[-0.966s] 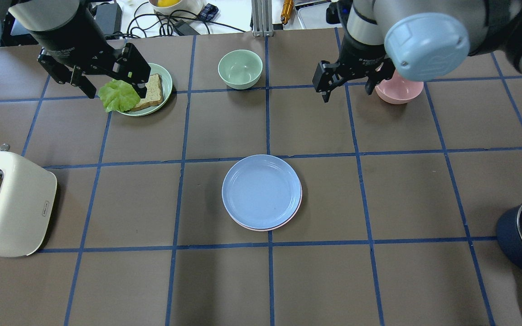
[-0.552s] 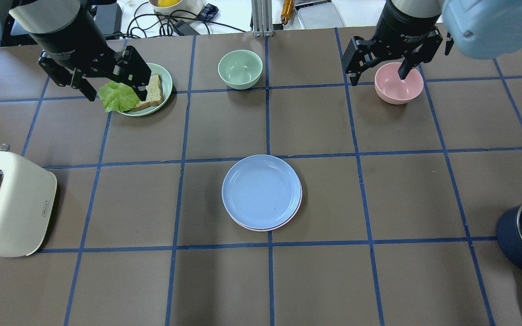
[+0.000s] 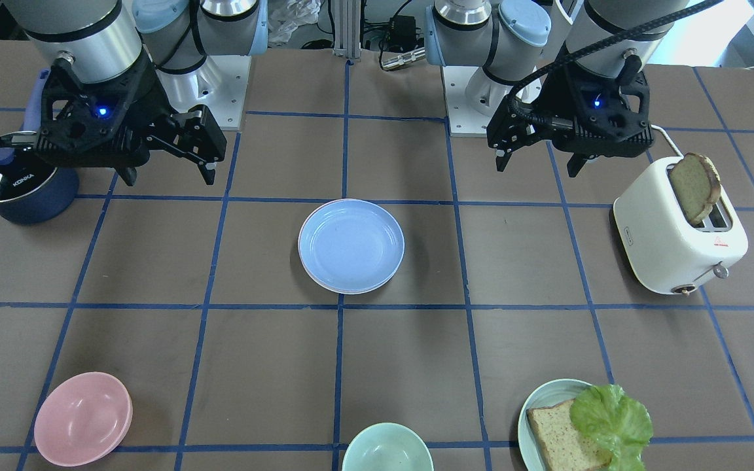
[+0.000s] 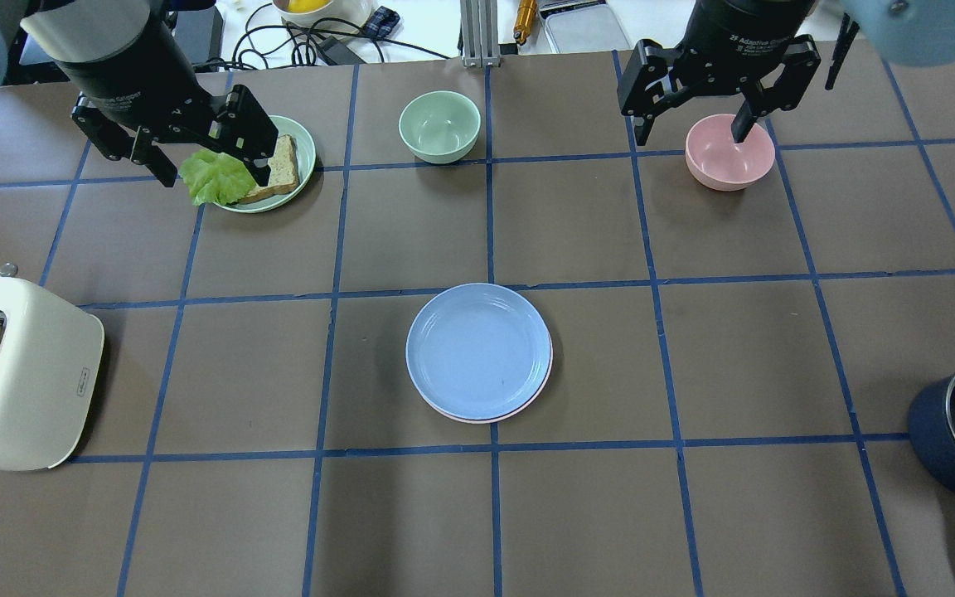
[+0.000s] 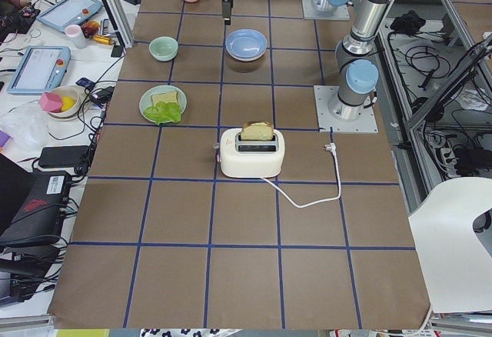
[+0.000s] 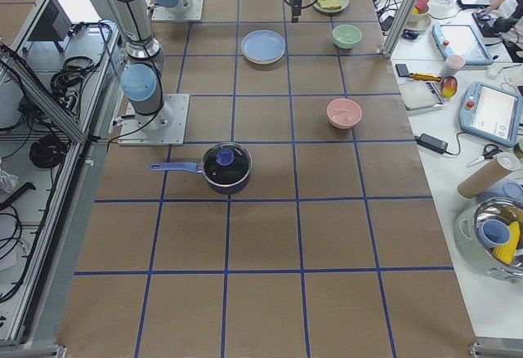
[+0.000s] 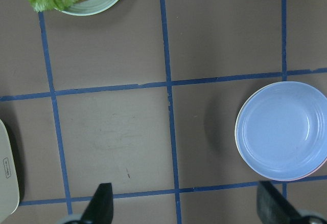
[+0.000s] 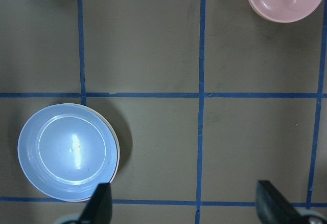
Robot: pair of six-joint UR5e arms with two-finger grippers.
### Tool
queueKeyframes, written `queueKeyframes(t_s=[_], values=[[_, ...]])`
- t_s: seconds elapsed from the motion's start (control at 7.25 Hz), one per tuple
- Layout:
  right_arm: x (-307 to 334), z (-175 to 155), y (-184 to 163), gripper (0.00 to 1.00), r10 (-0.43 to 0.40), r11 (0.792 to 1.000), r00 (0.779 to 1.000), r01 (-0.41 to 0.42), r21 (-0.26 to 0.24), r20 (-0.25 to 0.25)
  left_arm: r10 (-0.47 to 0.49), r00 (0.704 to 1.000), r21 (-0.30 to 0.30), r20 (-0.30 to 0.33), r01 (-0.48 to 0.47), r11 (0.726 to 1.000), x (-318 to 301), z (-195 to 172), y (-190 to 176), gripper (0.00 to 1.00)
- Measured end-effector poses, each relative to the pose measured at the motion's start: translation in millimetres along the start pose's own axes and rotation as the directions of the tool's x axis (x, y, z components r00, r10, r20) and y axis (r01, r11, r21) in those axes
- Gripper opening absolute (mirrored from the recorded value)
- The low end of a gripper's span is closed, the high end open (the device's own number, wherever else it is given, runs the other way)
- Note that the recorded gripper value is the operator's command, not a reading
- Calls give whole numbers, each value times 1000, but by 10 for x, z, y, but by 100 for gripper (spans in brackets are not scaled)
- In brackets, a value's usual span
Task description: Stack three plates with pink and blue
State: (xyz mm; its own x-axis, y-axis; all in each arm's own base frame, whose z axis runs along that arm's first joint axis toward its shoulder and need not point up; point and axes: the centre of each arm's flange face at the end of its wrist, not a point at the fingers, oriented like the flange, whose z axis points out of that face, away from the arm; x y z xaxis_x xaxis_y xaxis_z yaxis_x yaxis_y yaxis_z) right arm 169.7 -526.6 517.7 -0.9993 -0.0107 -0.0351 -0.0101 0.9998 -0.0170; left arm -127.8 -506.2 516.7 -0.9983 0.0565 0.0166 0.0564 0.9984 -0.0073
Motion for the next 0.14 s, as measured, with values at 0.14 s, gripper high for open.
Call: queueKeyframes(t_s=[0.14], values=[[-2,6,7,100,1,1000,1000,-1,-7,-1,0,1000,0,0,0,1000,0,-1,0,100]])
